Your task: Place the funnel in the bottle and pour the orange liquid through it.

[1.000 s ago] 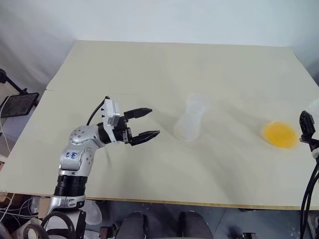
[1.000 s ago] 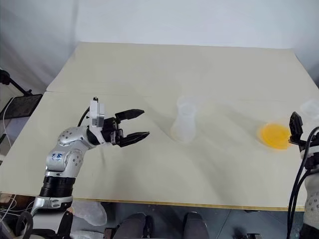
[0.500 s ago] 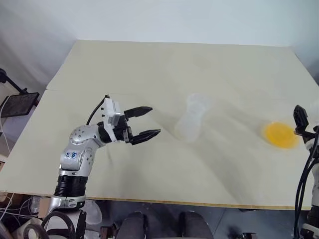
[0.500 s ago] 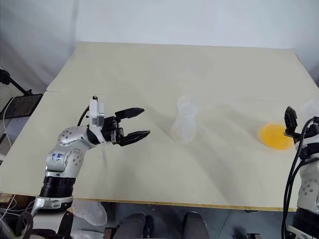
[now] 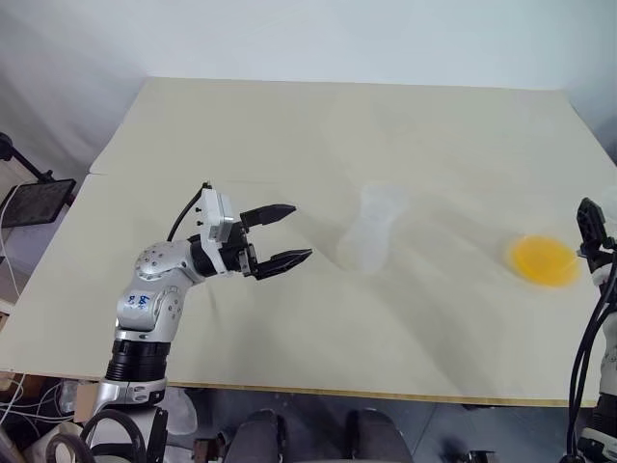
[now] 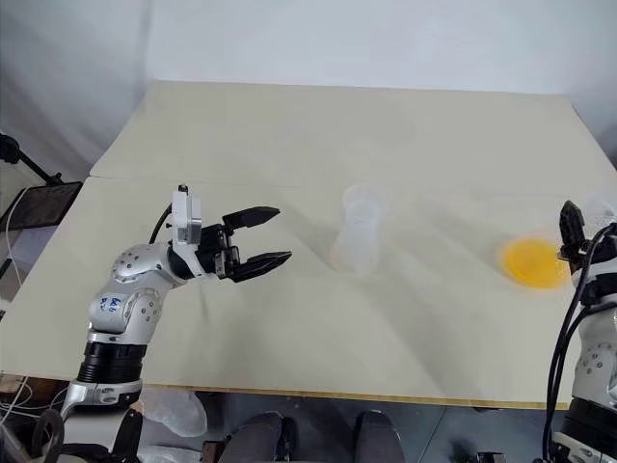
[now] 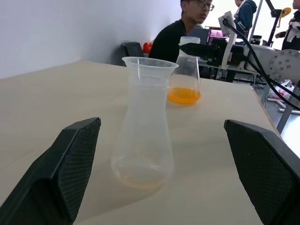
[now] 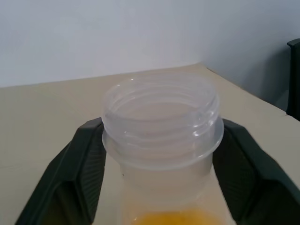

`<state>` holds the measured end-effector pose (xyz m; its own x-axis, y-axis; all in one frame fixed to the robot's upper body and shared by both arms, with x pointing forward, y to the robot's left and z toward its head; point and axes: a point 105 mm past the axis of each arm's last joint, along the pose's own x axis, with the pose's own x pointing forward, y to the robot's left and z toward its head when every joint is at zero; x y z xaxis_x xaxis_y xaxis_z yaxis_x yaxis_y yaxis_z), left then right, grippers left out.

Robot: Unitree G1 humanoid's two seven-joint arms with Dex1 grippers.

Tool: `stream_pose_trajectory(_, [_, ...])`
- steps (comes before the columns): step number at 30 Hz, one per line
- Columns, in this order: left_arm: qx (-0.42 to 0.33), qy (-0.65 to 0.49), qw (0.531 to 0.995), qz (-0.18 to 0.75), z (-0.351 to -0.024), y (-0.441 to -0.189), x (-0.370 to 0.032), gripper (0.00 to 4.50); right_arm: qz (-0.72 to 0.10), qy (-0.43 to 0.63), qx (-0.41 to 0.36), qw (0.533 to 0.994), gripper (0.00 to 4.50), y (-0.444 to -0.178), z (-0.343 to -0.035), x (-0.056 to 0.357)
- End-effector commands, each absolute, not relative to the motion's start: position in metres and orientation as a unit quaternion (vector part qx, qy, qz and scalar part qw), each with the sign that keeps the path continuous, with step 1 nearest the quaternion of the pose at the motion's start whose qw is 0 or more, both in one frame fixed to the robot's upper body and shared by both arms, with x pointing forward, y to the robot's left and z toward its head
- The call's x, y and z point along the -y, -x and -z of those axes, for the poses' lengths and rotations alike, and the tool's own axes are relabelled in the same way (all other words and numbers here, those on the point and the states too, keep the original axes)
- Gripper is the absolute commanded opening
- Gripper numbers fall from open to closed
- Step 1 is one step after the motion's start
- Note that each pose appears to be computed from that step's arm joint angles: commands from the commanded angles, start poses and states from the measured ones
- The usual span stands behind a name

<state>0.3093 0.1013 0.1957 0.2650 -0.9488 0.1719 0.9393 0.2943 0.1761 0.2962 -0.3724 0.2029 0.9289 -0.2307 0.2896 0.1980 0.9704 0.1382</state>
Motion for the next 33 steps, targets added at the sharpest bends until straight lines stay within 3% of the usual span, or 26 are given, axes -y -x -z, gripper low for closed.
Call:
stream_pose_trajectory(1, [0.148, -0.022, 0.786, 0.6, -0.205, -0.303, -0.099, 4.5, 0.102, -0.044, 0.188, 0.976, 2.76, -0.292, -0.215, 0.372])
stream_pose_trajectory(6, [0.148, -0.022, 0.787, 0.599, -0.206, -0.304, -0.099, 4.5, 0.074, -0.032, 0.195, 0.977, 2.76, -0.293, -0.219, 0.36])
stream_pose_trajectory(13, [0.154, -0.017, 0.793, 0.59, -0.213, -0.314, -0.101, 4.5, -0.049, 0.057, 0.24, 0.968, 2.76, -0.31, -0.264, 0.278])
stream_pose_trajectory(20, [0.166, -0.015, 0.796, 0.581, -0.215, -0.321, -0.093, 4.5, -0.175, 0.169, 0.216, 0.946, 2.76, -0.322, -0.27, 0.2])
stream_pose_trajectory(27, [0.172, -0.012, 0.8, 0.575, -0.211, -0.321, -0.084, 4.5, -0.158, 0.318, 0.264, 0.897, 2.76, -0.326, -0.286, 0.18])
stream_pose_trajectory(33, [0.175, -0.02, 0.804, 0.568, -0.21, -0.325, -0.079, 4.5, -0.144, 0.418, 0.284, 0.851, 2.76, -0.327, -0.281, 0.173])
